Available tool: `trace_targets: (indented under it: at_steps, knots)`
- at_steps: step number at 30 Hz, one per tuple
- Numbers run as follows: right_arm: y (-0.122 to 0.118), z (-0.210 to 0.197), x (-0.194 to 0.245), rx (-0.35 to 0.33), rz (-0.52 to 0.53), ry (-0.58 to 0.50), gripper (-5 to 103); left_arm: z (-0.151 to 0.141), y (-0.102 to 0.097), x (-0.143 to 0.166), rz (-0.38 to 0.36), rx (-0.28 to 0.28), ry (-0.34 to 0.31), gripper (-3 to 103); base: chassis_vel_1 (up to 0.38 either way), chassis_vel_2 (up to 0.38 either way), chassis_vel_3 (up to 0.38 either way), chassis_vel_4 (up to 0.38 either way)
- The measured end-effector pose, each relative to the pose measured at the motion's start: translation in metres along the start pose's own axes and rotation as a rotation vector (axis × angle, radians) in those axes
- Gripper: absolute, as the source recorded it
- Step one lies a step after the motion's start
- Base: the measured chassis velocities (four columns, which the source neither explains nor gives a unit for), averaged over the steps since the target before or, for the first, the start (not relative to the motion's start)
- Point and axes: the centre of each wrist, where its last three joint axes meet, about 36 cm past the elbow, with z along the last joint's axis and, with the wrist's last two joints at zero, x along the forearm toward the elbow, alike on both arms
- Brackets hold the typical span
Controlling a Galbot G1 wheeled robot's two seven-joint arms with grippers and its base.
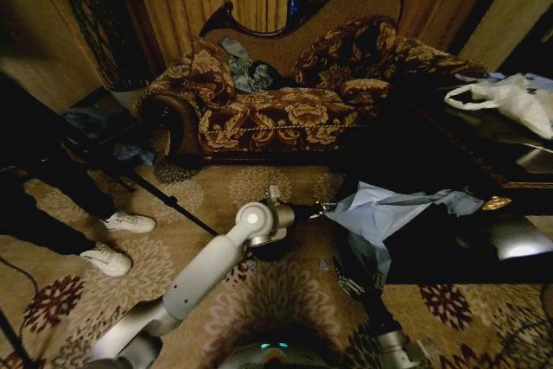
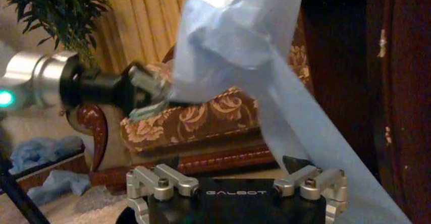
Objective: Place a garbage bag over the trash bin.
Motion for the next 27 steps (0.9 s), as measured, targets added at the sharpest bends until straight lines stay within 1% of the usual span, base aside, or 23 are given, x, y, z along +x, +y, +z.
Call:
trace_targets:
  at_steps: [2, 3, 6, 7, 8, 10, 12, 14, 15, 16, 18, 22, 25, 26, 27]
  knots:
    - [-0.001, 0.0, 0.0, 0.001, 0.001, 0.0, 100, 0.0, 0.003, 0.002, -0.007, 0.001, -0.002, 0, 0.0, 0.0, 0.0, 0.0]
    - [-0.004, 0.0, 0.0, 0.005, 0.002, -0.001, 100, -0.002, 0.012, 0.009, -0.024, 0.003, -0.007, 0, 0.0, 0.0, 0.0, 0.0]
    - [-0.01, -0.001, 0.0, 0.015, 0.001, -0.002, 100, -0.003, 0.028, 0.025, -0.057, 0.0, -0.029, 0, 0.0, 0.0, 0.0, 0.0]
    - [-0.01, -0.001, 0.0, 0.015, 0.001, -0.002, 100, -0.003, 0.028, 0.025, -0.057, 0.0, -0.029, 0, 0.0, 0.0, 0.0, 0.0]
    - [-0.012, -0.001, 0.001, 0.018, 0.001, -0.002, 100, -0.003, 0.035, 0.033, -0.071, -0.007, -0.045, 0, 0.0, 0.0, 0.0, 0.0]
    - [-0.013, -0.001, 0.001, 0.02, 0.002, -0.005, 100, -0.003, 0.042, 0.043, -0.088, -0.019, -0.063, 0, 0.0, 0.0, 0.0, 0.0]
    - [-0.013, -0.001, 0.001, 0.02, 0.001, -0.006, 100, -0.002, 0.045, 0.048, -0.097, -0.024, -0.072, 0, 0.0, 0.0, 0.0, 0.0]
    - [-0.013, -0.001, 0.001, 0.021, -0.002, -0.007, 100, 0.002, 0.052, 0.06, -0.122, -0.045, -0.087, 0, 0.0, 0.0, 0.0, 0.0]
    - [-0.013, -0.001, 0.001, 0.021, -0.002, -0.007, 100, 0.002, 0.052, 0.06, -0.122, -0.045, -0.087, 0, 0.0, 0.0, 0.0, 0.0]
    - [-0.013, -0.001, 0.001, 0.021, -0.002, -0.008, 100, 0.005, 0.056, 0.065, -0.135, -0.059, -0.094, 0, 0.0, 0.0, 0.0, 0.0]
    - [-0.014, -0.001, -0.001, 0.024, -0.004, -0.011, 100, 0.009, 0.056, 0.071, -0.149, -0.086, -0.109, 0, 0.0, 0.0, 0.0, 0.0]
    - [-0.016, 0.0, -0.001, 0.03, 0.001, -0.009, 100, 0.01, 0.053, 0.075, -0.149, -0.1, -0.125, 0, 0.0, 0.0, 0.0, 0.0]
    - [-0.032, 0.005, 0.004, 0.086, 0.036, 0.006, 100, 0.008, 0.045, 0.081, -0.145, -0.127, -0.161, 0, 0.0, 0.0, 0.0, 0.0]
    - [-0.041, 0.008, 0.009, 0.126, 0.053, 0.01, 100, 0.008, 0.042, 0.081, -0.149, -0.154, -0.183, 0, 0.0, 0.0, 0.0, 0.0]
    - [-0.044, 0.008, 0.011, 0.141, 0.063, 0.011, 100, 0.008, 0.041, 0.081, -0.149, -0.17, -0.194, 0, 0.0, 0.0, 0.0, 0.0]
